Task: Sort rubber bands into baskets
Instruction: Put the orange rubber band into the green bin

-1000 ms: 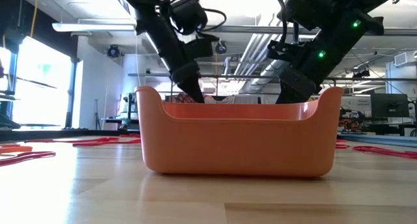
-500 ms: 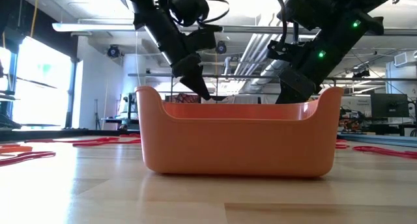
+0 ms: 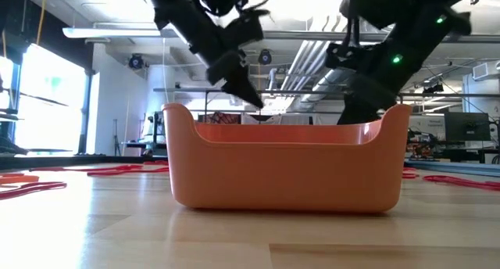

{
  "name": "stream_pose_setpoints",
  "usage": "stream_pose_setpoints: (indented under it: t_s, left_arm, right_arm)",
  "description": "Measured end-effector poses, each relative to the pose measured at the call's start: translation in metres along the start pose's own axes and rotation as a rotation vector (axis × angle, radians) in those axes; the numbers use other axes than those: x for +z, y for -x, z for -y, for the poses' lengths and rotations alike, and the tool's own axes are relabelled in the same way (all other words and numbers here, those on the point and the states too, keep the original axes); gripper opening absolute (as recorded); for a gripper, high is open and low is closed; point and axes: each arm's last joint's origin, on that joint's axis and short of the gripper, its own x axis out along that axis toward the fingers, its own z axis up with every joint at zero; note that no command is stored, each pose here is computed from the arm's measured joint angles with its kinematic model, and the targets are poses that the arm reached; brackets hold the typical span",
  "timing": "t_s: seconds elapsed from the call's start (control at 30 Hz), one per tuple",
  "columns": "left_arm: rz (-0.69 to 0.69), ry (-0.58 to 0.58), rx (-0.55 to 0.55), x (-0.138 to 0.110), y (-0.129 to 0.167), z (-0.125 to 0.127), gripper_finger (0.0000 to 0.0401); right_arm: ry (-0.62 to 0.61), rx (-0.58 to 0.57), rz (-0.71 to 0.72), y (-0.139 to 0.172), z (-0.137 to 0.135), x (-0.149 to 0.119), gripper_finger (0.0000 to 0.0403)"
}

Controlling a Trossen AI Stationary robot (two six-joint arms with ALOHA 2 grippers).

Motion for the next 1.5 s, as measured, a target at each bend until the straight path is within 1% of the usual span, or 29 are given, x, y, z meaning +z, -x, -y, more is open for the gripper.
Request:
stream_pose_setpoints:
  t_s: [0.03,0.2,0.3,0.4,0.53,0.63,0.7,0.77,0.9,1.03,1.2,1.43,1.5]
  left_arm:
    - [0.036,0.005,0.004,0.003,0.001,0.003,0.0093]
    - [0.132,0.02,-0.011,0.01,0.006,0.02,0.008]
    - [0.201,0.04,-0.006,0.01,0.008,0.025,0.0079]
    - [0.255,0.081,-0.017,0.009,0.009,0.03,0.0078]
    - [0.3,0.083,-0.028,0.005,0.009,0.038,0.0078]
    - [0.315,0.085,-0.031,0.005,0.009,0.04,0.0078]
    - [0.32,0.086,-0.032,0.006,0.01,0.041,0.0078]
    - [0.34,0.087,-0.031,0.008,0.011,0.042,0.0078]
    - [0.346,0.086,-0.032,0.008,0.011,0.043,0.0078]
    - [0.346,0.084,-0.032,0.008,0.011,0.043,0.0078]
    - [0.345,0.084,-0.031,0.008,0.011,0.043,0.0078]
    - [0.331,0.071,-0.016,0.007,0.01,0.041,0.0078]
    - [0.324,0.084,-0.012,0.006,0.009,0.038,0.0078]
  right_arm:
    - [0.017,0.006,-0.005,0.003,-0.003,-0.001,0.0]
    - [0.089,0.031,-0.048,0.016,-0.018,-0.007,0.0]
    - [0.091,0.079,-0.088,0.027,-0.029,-0.01,0.0]
    - [0.04,0.163,-0.17,0.041,-0.042,-0.015,0.0]
    - [-0.07,0.24,-0.274,0.062,-0.059,-0.022,0.0]
    - [-0.164,0.268,-0.367,0.073,-0.068,-0.034,0.0004]
    - [-0.192,0.257,-0.428,0.079,-0.07,-0.042,0.0013]
    - [-0.194,0.229,-0.474,0.083,-0.071,-0.05,0.0028]
    - [-0.149,0.205,-0.517,0.091,-0.073,-0.06,0.0069]
    - [-0.085,0.226,-0.52,0.096,-0.076,-0.066,0.0102]
    - [-0.041,0.227,-0.521,0.096,-0.079,-0.07,0.0109]
    - [0.082,0.197,-0.55,0.081,-0.087,-0.079,0.011]
    - [0.11,0.2,-0.563,0.079,-0.088,-0.081,0.011]
